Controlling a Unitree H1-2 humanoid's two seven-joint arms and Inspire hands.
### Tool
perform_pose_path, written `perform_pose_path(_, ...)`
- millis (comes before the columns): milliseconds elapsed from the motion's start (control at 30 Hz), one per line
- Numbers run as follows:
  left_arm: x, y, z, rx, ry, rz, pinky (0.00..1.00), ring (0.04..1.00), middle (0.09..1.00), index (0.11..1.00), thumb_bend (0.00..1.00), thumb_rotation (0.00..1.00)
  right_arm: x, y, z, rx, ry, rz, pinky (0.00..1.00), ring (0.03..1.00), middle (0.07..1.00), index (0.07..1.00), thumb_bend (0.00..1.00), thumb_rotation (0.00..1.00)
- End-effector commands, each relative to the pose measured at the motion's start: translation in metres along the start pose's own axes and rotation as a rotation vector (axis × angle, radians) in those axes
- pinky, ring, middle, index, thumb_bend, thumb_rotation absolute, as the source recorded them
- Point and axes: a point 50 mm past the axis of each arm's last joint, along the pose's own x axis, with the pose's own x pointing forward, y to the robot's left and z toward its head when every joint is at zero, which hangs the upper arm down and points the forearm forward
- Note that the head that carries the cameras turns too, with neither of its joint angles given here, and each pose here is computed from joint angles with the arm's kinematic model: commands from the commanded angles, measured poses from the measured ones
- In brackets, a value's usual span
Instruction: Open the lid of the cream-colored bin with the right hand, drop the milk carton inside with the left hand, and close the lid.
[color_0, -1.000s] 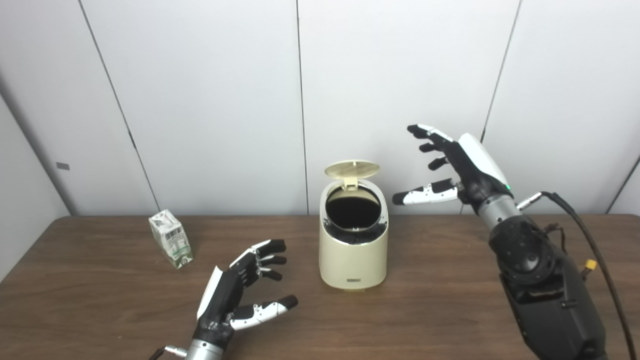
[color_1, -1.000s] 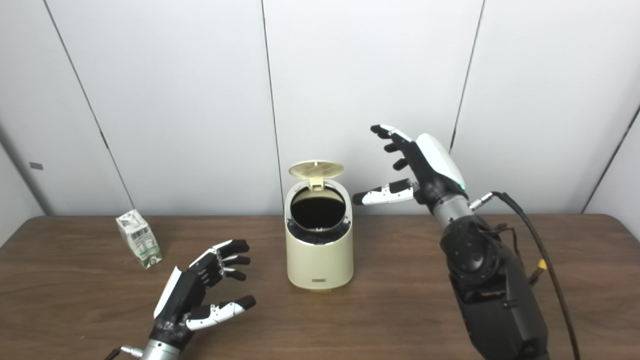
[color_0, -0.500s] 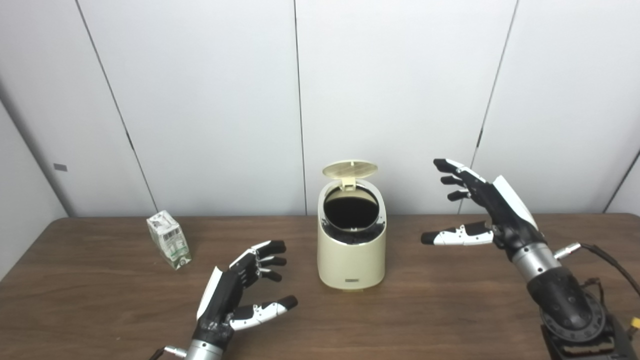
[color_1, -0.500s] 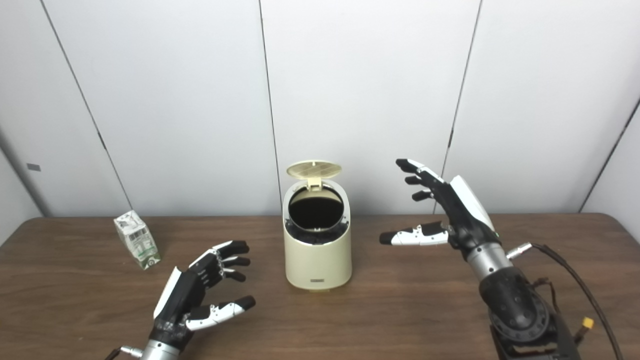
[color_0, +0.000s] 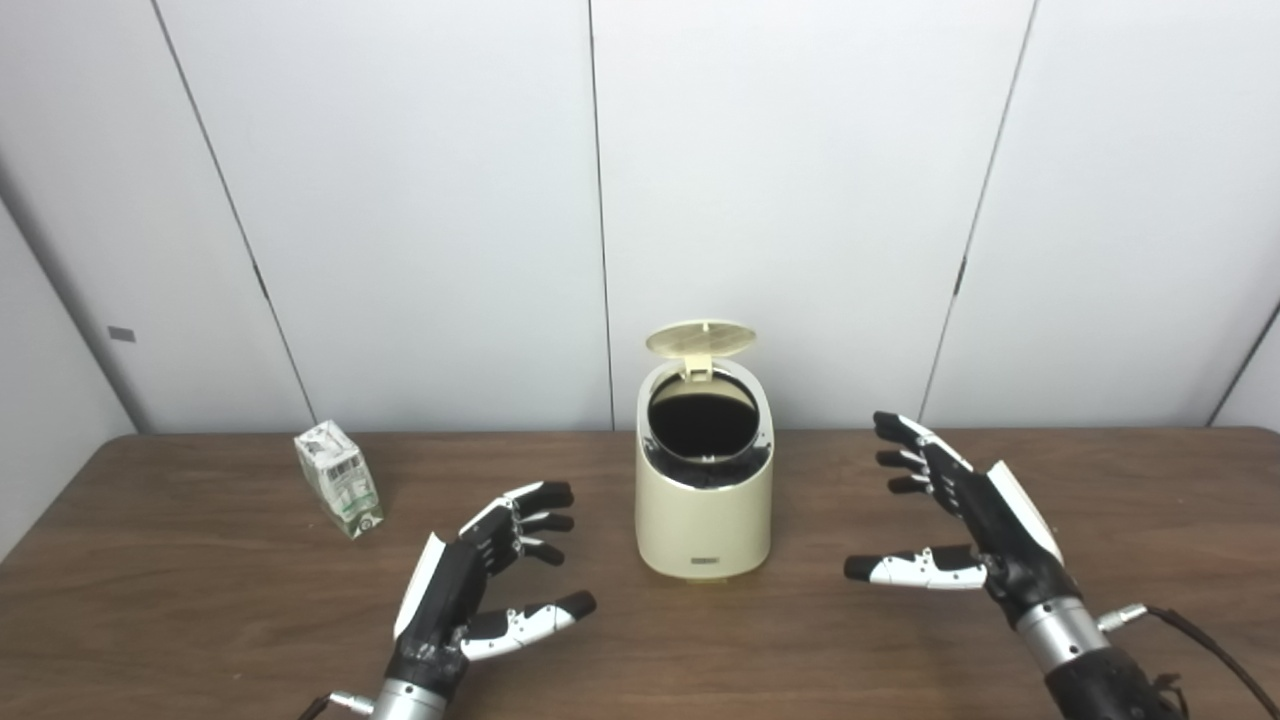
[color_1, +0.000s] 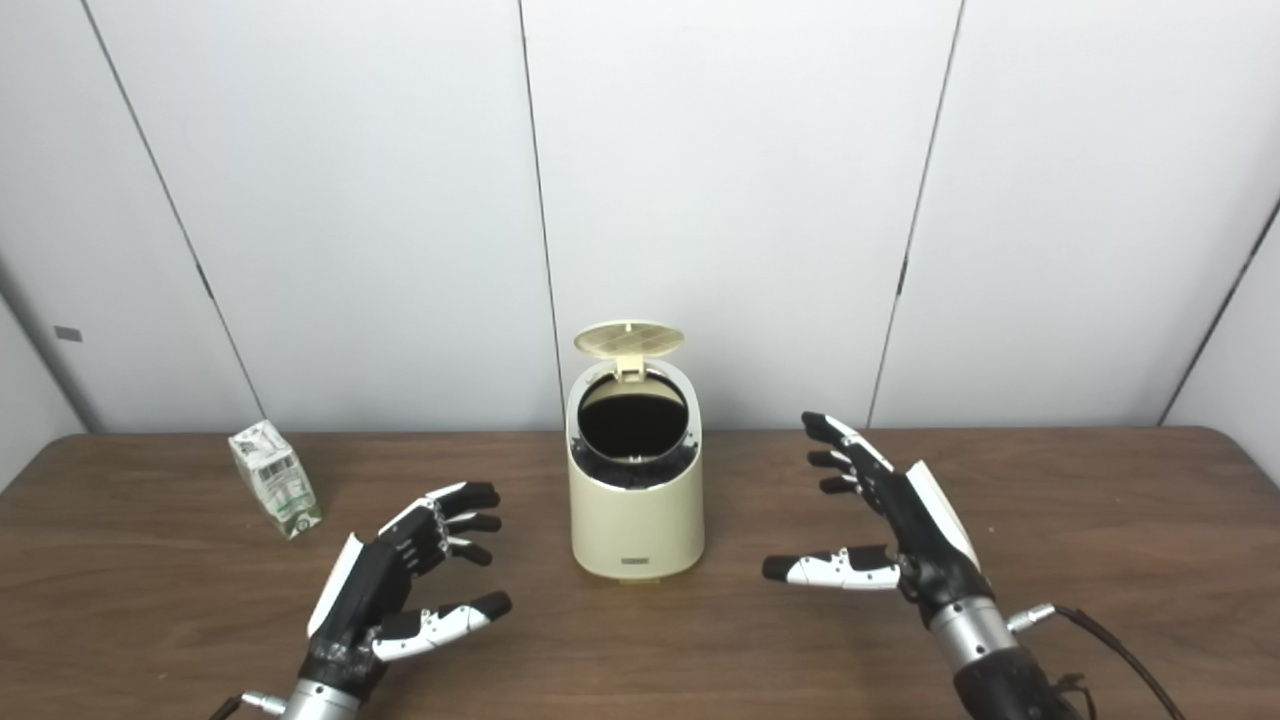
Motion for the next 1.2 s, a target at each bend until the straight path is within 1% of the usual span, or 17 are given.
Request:
perform_pose_path(0,0.007,-0.006,0.009,0.009,-0.063,-0.001,0.61,0.736,0.792,0.808,0.73,0.11,0.003,-0.015,0.010,-0.001,-0.071,-0.046,0.75,0.847,0.906,0.914,0.87,0.21)
perform_pose_path(33,0.007,-0.009,0.008,0.007,-0.060,-0.003,0.61,0.735,0.788,0.802,0.74,0.11,0.000,-0.015,0.007,0.005,-0.064,-0.046,0.76,0.854,0.910,0.918,0.86,0.20)
perform_pose_path(100,0.008,-0.014,0.005,0.001,-0.056,-0.008,0.61,0.731,0.779,0.792,0.74,0.11,-0.005,-0.016,0.002,0.016,-0.051,-0.046,0.79,0.865,0.918,0.927,0.84,0.13)
perform_pose_path(200,0.008,-0.019,0.002,0.000,-0.050,-0.010,0.60,0.727,0.775,0.786,0.73,0.10,-0.010,-0.017,0.001,0.040,-0.032,-0.045,0.81,0.881,0.933,0.935,0.82,0.07)
perform_pose_path(267,0.010,-0.019,0.003,0.008,-0.053,-0.007,0.61,0.729,0.774,0.778,0.74,0.09,-0.012,-0.018,0.005,0.045,-0.022,-0.042,0.80,0.877,0.933,0.931,0.82,0.07)
perform_pose_path(333,0.013,-0.013,0.008,0.031,-0.071,0.013,0.55,0.697,0.765,0.765,0.75,0.08,-0.014,-0.018,0.007,0.041,-0.023,-0.040,0.75,0.856,0.921,0.917,0.83,0.13)
perform_pose_path(400,0.015,0.001,0.018,0.053,-0.107,0.060,0.49,0.649,0.753,0.763,0.75,0.09,-0.014,-0.020,0.007,0.019,-0.024,-0.039,0.69,0.824,0.905,0.902,0.85,0.20)
perform_pose_path(433,0.016,0.007,0.022,0.059,-0.122,0.077,0.49,0.640,0.749,0.763,0.74,0.10,-0.014,-0.021,0.007,0.011,-0.024,-0.039,0.65,0.805,0.896,0.894,0.87,0.23)
perform_pose_path(467,0.017,0.019,0.031,0.090,-0.149,0.105,0.48,0.635,0.747,0.763,0.73,0.10,-0.014,-0.022,0.007,-0.011,-0.035,-0.041,0.63,0.795,0.892,0.890,0.87,0.24)
perform_pose_path(500,0.018,0.027,0.037,0.113,-0.166,0.122,0.50,0.645,0.749,0.760,0.71,0.11,-0.014,-0.022,0.008,-0.026,-0.044,-0.042,0.57,0.770,0.878,0.878,0.90,0.28)
perform_pose_path(567,0.020,0.048,0.049,0.203,-0.201,0.163,0.54,0.661,0.747,0.757,0.70,0.12,-0.012,-0.023,0.009,-0.041,-0.054,-0.043,0.53,0.751,0.866,0.867,0.92,0.31)
perform_pose_path(633,0.022,0.070,0.061,0.280,-0.219,0.197,0.63,0.717,0.747,0.751,0.69,0.09,-0.012,-0.024,0.010,-0.046,-0.062,-0.040,0.49,0.738,0.856,0.860,0.93,0.36)
perform_pose_path(700,0.022,0.095,0.074,0.339,-0.216,0.225,0.69,0.738,0.748,0.753,0.69,0.06,-0.010,-0.026,0.010,-0.045,-0.063,-0.041,0.48,0.728,0.847,0.854,0.95,0.39)
perform_pose_path(767,0.022,0.112,0.084,0.387,-0.213,0.240,0.68,0.731,0.749,0.752,0.70,0.03,-0.009,-0.027,0.010,-0.044,-0.061,-0.042,0.46,0.719,0.840,0.844,0.97,0.41)
perform_pose_path(900,0.024,0.140,0.101,0.470,-0.204,0.265,0.61,0.719,0.748,0.729,0.73,0.01,-0.007,-0.028,0.011,-0.042,-0.061,-0.044,0.43,0.695,0.827,0.830,0.99,0.41)
perform_pose_path(1033,0.028,0.163,0.115,0.505,-0.192,0.275,0.62,0.741,0.762,0.743,0.74,0.01,-0.005,-0.029,0.011,-0.044,-0.055,-0.042,0.41,0.678,0.815,0.819,1.00,0.42)
perform_pose_path(1167,0.035,0.184,0.126,0.558,-0.189,0.295,0.67,0.763,0.770,0.754,0.75,0.00,-0.003,-0.028,0.010,-0.057,-0.056,-0.032,0.40,0.675,0.817,0.820,0.99,0.42)
